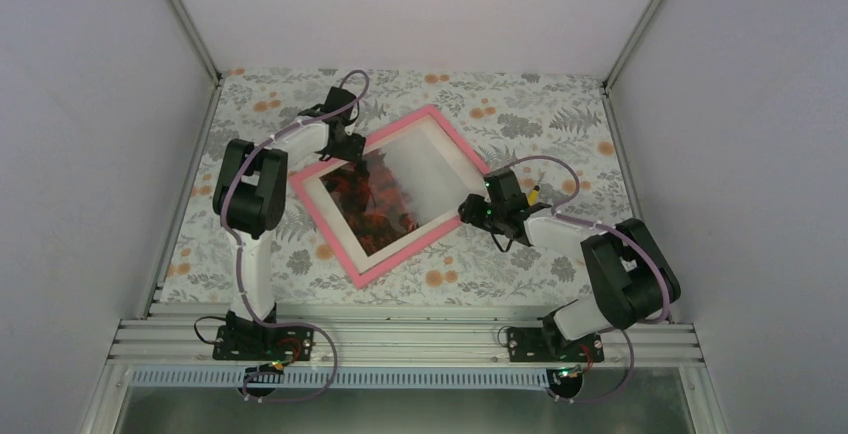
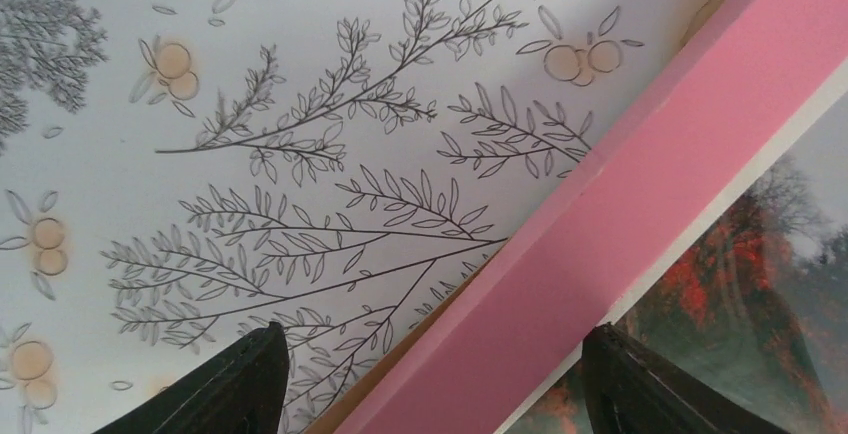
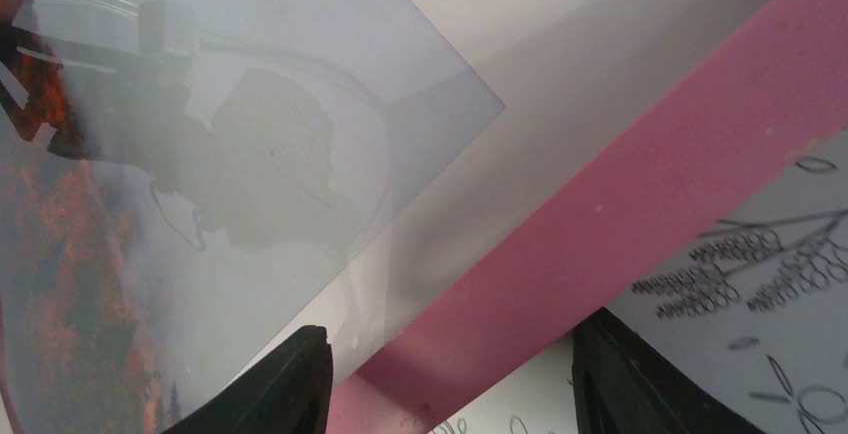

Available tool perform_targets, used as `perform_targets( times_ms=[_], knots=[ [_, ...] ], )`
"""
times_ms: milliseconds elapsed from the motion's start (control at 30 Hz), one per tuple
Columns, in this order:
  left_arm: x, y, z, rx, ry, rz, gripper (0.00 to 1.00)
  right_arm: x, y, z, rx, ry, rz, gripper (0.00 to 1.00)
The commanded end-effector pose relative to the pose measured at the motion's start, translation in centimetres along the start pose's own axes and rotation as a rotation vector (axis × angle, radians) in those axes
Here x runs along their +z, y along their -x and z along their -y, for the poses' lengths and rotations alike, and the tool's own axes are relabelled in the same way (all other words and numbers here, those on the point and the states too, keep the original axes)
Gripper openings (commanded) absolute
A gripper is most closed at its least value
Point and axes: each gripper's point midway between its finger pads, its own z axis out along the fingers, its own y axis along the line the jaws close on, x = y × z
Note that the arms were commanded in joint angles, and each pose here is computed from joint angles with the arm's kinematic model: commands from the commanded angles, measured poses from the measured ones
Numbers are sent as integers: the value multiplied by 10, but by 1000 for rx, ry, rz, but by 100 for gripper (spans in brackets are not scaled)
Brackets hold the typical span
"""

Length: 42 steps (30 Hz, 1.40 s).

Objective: Take the photo out of the frame

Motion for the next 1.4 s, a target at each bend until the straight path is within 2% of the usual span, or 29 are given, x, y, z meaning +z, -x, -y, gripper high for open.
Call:
perform_targets(
  times_ms=[0,67,233,400,667,1000,1133,1200,1367],
  knots=[
    [10,-1,1,0,-36,-26,68,14,-15,9,26,-28,-51,50],
    [15,-9,1,-3,-40,-46,60,18,-15,11,17,-40,-58,47],
    [19,-28,-1,-45,-26,-94,32,26,-6,15,-23,-97,-58,34],
    [18,-56,1,-115,-36,-148,24,39,6,18,-77,-147,-63,26],
    [-7,-107,27,-246,-151,-202,24,51,53,31,-180,-246,-36,18],
    [-52,-145,121,-231,-321,-179,28,46,102,65,-223,-278,-21,20],
    [-66,-151,138,-240,-319,-155,29,42,105,72,-248,-301,-32,23],
    [-70,-154,140,-251,-312,-147,32,38,105,74,-245,-315,-31,25],
    [-75,-155,125,-259,-228,-129,49,23,95,78,-222,-337,-35,34]
  ],
)
